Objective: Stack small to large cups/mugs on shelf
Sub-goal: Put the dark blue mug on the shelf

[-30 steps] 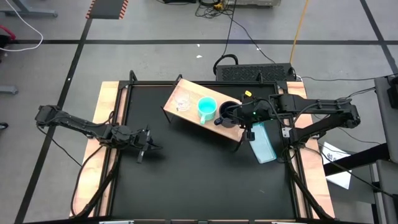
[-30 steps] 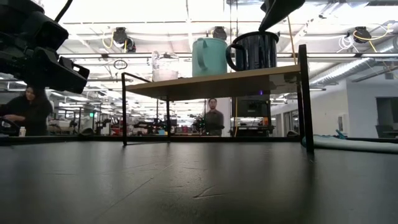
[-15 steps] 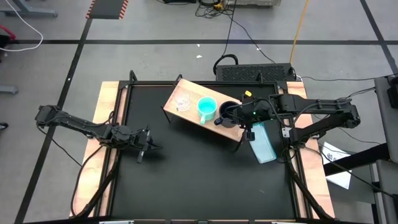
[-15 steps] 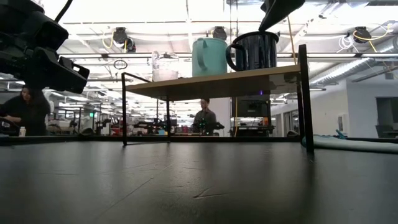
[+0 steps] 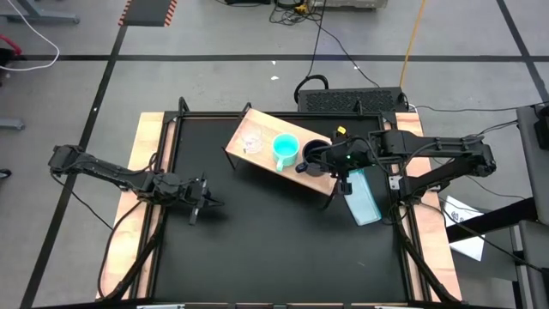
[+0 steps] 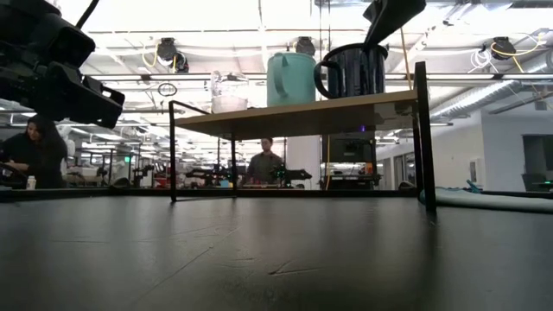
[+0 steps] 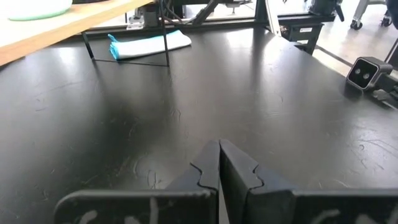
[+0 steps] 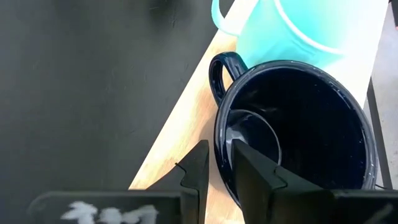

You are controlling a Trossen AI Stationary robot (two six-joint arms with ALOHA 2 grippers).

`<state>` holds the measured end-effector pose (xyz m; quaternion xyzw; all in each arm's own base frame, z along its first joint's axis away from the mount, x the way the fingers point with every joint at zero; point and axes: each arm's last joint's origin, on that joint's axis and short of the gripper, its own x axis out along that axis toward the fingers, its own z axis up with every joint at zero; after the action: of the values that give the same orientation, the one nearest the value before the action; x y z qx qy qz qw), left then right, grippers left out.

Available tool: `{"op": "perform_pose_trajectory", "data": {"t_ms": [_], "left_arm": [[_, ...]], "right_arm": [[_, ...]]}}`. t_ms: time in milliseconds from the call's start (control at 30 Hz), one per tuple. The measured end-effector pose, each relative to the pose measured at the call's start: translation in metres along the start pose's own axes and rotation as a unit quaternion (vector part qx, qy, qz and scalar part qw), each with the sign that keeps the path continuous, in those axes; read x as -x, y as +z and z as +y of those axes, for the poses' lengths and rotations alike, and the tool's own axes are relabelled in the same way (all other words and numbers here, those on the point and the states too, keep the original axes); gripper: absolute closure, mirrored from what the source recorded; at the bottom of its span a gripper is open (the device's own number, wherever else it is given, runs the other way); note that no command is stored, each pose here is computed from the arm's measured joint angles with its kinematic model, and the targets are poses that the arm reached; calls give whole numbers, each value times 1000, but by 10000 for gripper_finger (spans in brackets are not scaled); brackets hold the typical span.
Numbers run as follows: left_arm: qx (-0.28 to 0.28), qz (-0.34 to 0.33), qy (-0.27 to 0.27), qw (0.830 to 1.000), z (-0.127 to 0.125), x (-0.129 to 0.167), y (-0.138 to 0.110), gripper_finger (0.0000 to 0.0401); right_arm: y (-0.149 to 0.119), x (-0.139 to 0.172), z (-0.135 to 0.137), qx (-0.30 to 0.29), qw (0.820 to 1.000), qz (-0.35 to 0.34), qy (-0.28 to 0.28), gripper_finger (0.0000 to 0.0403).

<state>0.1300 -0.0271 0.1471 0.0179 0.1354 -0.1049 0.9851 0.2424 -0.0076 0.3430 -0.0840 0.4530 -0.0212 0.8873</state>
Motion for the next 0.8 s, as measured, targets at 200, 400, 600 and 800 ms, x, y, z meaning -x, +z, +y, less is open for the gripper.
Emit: {"op": "perform_pose_trajectory", "data": {"t_ms": [200,400,600,800], "left_arm": [[0,-1,0,1000,0,0,0,394],[-1,-1,-1,1000,0,0,0,393],[-2,-1,0,1000,0,0,0,393],[-2,-1,0,1000,0,0,0,393]], "right_arm": [[1,-7,0,11,1000,10,1,342],[2,-9,0,18,1000,13,2,364],[2,-9,0,30,999,12,1,389],[2,-9,0,29,999,13,1,389]]}}
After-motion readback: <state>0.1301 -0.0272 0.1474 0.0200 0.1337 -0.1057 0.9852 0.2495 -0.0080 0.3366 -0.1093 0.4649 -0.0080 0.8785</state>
